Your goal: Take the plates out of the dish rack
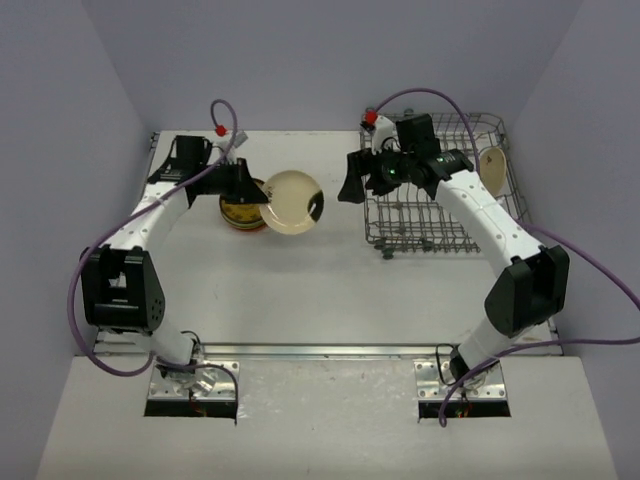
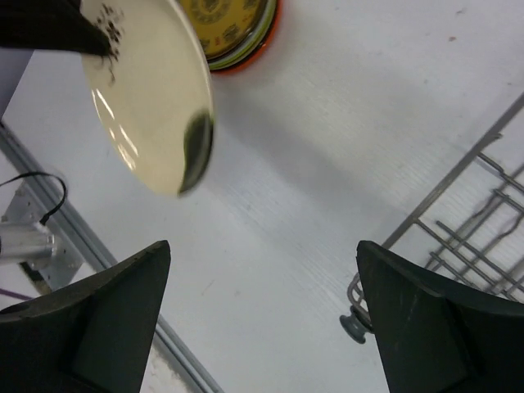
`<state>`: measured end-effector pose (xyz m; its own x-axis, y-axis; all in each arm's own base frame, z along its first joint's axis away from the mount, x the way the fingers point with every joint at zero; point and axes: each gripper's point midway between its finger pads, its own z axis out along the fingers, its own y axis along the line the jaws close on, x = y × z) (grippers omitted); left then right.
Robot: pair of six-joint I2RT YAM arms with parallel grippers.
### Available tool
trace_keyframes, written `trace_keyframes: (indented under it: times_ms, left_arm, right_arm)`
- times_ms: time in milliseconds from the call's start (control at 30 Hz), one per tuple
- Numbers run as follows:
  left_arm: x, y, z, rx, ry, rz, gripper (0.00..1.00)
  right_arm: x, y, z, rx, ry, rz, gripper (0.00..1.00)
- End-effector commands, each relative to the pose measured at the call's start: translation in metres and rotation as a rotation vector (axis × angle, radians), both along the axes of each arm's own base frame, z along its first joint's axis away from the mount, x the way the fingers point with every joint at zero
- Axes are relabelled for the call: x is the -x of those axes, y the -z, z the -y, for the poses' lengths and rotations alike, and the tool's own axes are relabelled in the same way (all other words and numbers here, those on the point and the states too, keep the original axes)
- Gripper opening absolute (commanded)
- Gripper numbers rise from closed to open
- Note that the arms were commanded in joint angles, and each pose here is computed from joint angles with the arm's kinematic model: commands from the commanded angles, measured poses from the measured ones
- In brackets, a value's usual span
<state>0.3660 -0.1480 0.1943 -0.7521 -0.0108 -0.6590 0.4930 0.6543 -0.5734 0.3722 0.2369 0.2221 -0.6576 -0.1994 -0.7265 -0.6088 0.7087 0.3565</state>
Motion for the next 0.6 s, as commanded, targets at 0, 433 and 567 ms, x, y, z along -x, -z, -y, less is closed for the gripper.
trace_keyframes:
  times_ms: [0, 433, 567]
  left_arm:
    - [-0.066, 0.000, -0.105, -0.035, -0.363, -0.046, 0.00]
    - [-0.099, 0.068, -0.175, -0.164, -0.575, -0.211, 0.10]
    - [-0.097, 0.076, -0.175, -0.164, -0.568, -0.229, 0.34]
  right_arm:
    - [-0.023, -0.017, 0.055, 0.023, 0.174, 0.055, 0.96]
    - [-0.038, -0.010, 0.152, 0.053, 0.404, 0.012, 0.99]
    - [-0.042, -0.019, 0.168, 0.075, 0.445, 0.036, 0.99]
